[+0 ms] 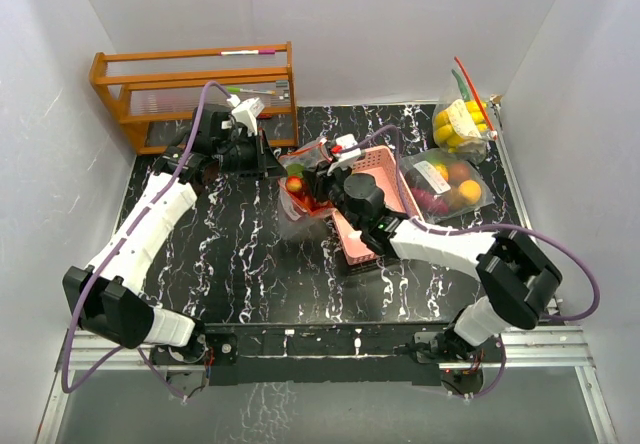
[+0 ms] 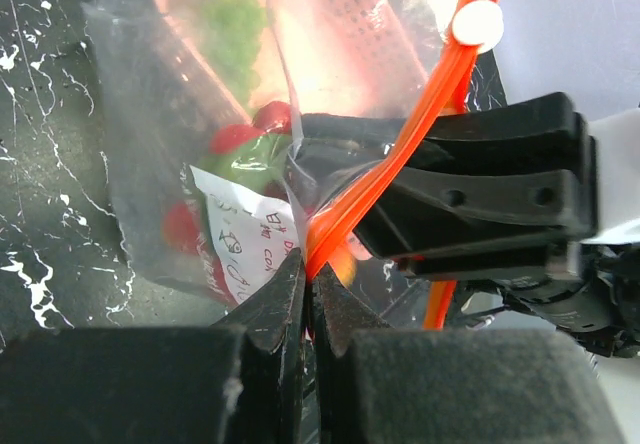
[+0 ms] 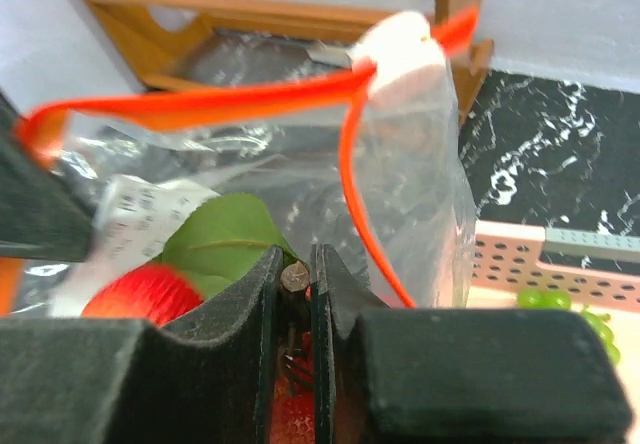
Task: Place the food in the zip-top bag and seal the zipper
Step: Place the fake fruit in the zipper food storage bag.
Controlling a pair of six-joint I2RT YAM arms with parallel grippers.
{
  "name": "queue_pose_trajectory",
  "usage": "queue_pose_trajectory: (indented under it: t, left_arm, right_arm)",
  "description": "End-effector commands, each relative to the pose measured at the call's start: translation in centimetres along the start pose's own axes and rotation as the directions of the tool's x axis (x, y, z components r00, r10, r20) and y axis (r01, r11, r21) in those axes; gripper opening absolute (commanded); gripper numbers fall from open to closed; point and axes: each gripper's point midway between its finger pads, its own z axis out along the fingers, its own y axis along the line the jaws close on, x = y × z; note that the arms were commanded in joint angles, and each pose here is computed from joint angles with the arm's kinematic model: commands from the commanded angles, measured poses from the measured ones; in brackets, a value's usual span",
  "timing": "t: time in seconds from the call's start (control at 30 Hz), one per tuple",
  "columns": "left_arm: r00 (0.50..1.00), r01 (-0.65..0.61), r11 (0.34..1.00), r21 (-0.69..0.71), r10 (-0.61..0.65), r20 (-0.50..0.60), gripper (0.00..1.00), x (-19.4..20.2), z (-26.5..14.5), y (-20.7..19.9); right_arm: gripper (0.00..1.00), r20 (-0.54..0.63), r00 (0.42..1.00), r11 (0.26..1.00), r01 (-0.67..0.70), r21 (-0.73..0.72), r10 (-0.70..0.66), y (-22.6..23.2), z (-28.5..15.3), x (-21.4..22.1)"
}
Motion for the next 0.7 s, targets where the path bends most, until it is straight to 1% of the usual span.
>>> queue_pose_trajectory:
  t: [0.0, 0.03, 0.13, 0.23, 0.3, 0.37, 0.4, 0.47, 0.57, 0.6, 0.67]
  left_arm:
    - [0.998, -0.039, 0.999, 0.033, 0.037, 0.059, 0.0, -1.5, -1.8, -1.7]
    - [0.998, -0.04, 0.999, 0.034, 0.038, 0.059, 0.0, -1.5, -1.8, -1.7]
    - [0.998, -0.035, 0.999, 0.028, 0.033, 0.05, 0.0, -1.3, -1.3, -1.3]
    - [0.998, -0.038, 0.999, 0.011, 0.037, 0.048, 0.0, -1.3, -1.1, -0.9]
    - [0.997, -0.047, 0.999, -0.009, 0.047, 0.054, 0.0, -1.5, -1.1, -0.6]
    - [0.997, -0.056, 0.998, -0.025, 0.058, 0.059, 0.0, -1.6, -1.2, -0.3]
    - [0.997, -0.051, 0.998, -0.039, 0.053, 0.047, 0.0, -1.5, -0.7, 0.2]
    - [0.997, -0.055, 0.997, -0.058, 0.057, 0.043, 0.0, -1.5, -0.4, 0.8]
    - [0.996, -0.07, 0.992, -0.105, 0.075, 0.04, 0.0, -1.8, -0.4, 1.6]
    - [0.996, -0.079, 0.989, -0.122, 0.085, 0.041, 0.0, -1.9, -0.7, 1.8]
    - [0.993, -0.098, 0.981, -0.166, 0.108, 0.053, 0.0, -2.5, -1.6, 2.2]
  right_arm:
    - [0.08, 0.013, 0.999, 0.999, 0.032, 0.04, -0.032, 0.1, 1.1, -1.8]
    - [0.11, 0.024, 1.0, 1.0, 0.02, 0.011, -0.02, 0.7, 1.1, -2.3]
    - [0.33, 0.046, 0.999, 0.997, 0.012, -0.079, -0.008, 2.6, 0.8, -4.2]
    - [0.49, 0.062, 0.998, 0.99, 0.015, -0.137, -0.007, 3.8, -0.3, -6.6]
    - [0.67, 0.083, 0.997, 0.986, 0.014, -0.167, 0.0, 4.3, -1.6, -8.3]
    - [0.79, 0.116, 0.993, 0.98, 0.017, -0.197, 0.006, 4.8, -3.0, -10.1]
    - [0.82, 0.136, 0.991, 0.978, 0.016, -0.206, 0.012, 4.8, -3.8, -11.2]
    - [0.83, 0.165, 0.986, 0.977, 0.018, -0.212, 0.017, 4.8, -5.2, -12.8]
    - [0.83, 0.244, 0.969, 0.98, 0.008, -0.197, 0.041, 4.1, -7.6, -15.7]
    - [0.83, 0.232, 0.972, 0.988, -0.009, -0.154, 0.045, 3.3, -7.9, -15.9]
    - [0.82, 0.158, 0.987, 1.0, -0.026, 0.013, 0.024, 0.5, -7.2, -15.5]
